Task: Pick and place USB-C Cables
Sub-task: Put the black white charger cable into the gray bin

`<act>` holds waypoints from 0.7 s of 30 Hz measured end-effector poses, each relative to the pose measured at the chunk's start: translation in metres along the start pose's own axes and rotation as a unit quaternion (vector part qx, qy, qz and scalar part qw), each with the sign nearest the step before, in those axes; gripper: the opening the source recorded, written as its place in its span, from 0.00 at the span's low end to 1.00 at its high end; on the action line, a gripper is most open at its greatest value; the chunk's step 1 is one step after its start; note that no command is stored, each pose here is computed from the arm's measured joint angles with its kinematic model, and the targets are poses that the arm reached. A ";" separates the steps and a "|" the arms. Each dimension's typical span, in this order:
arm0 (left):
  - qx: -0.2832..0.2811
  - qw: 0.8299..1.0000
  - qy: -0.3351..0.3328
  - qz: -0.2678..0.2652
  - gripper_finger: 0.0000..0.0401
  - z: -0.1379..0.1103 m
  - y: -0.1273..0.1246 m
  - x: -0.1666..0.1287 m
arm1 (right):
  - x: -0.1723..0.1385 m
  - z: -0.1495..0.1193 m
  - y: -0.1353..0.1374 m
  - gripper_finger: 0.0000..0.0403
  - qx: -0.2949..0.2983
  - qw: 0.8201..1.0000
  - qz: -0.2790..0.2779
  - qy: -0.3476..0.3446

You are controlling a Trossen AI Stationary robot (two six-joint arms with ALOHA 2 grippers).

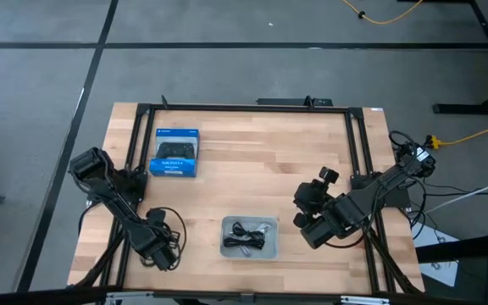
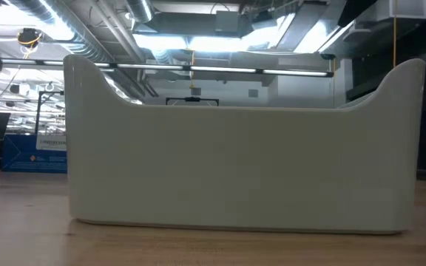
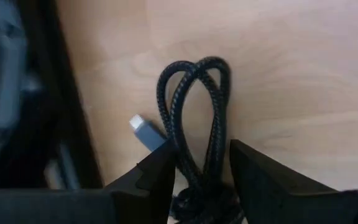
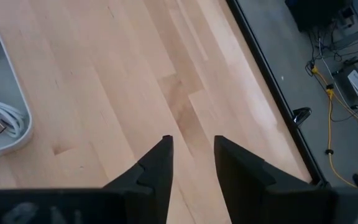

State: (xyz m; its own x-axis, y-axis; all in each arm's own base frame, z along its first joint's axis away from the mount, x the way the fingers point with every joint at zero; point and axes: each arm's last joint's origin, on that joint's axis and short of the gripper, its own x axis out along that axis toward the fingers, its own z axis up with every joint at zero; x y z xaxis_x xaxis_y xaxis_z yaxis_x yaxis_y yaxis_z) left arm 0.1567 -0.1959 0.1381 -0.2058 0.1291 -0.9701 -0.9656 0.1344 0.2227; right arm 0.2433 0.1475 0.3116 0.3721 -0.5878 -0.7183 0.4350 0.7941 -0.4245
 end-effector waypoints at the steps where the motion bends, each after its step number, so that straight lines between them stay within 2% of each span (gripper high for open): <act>1: -0.002 1.000 0.010 0.002 0.36 0.000 0.001 0.004 | 0.000 0.000 0.000 0.30 0.000 1.000 0.000 0.000; 4: -0.001 1.000 0.029 -0.007 0.36 0.002 0.001 0.012 | 0.000 0.000 0.000 0.30 0.000 1.000 0.000 0.000; 9: 0.000 1.000 0.016 -0.022 0.34 0.001 -0.001 0.011 | 0.000 0.000 0.000 0.30 -0.002 1.000 0.000 0.000; 12: 0.007 0.999 0.017 -0.026 0.25 0.000 -0.003 0.009 | 0.000 0.000 0.000 0.30 -0.002 1.000 0.000 0.000; 15: 0.040 0.998 0.014 -0.038 0.08 -0.002 -0.005 0.006 | 0.000 0.000 0.000 0.30 -0.011 1.000 0.000 0.001; 18: 0.073 0.994 -0.047 -0.073 0.03 -0.002 -0.008 -0.002 | 0.000 0.000 0.000 0.30 -0.020 1.000 0.000 0.001; 21: 0.083 0.978 -0.139 -0.128 0.02 0.001 -0.017 -0.023 | 0.000 -0.001 0.000 0.30 -0.026 1.000 0.006 0.009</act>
State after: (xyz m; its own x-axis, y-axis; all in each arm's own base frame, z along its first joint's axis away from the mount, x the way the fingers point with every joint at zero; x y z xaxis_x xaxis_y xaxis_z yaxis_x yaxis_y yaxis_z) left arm 0.1778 -0.1996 0.1564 0.1129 0.3297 -0.9373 -0.9361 0.3515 0.0109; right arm 0.2430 0.1479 0.3110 0.3621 -0.5766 -0.7324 0.3873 0.8078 -0.4444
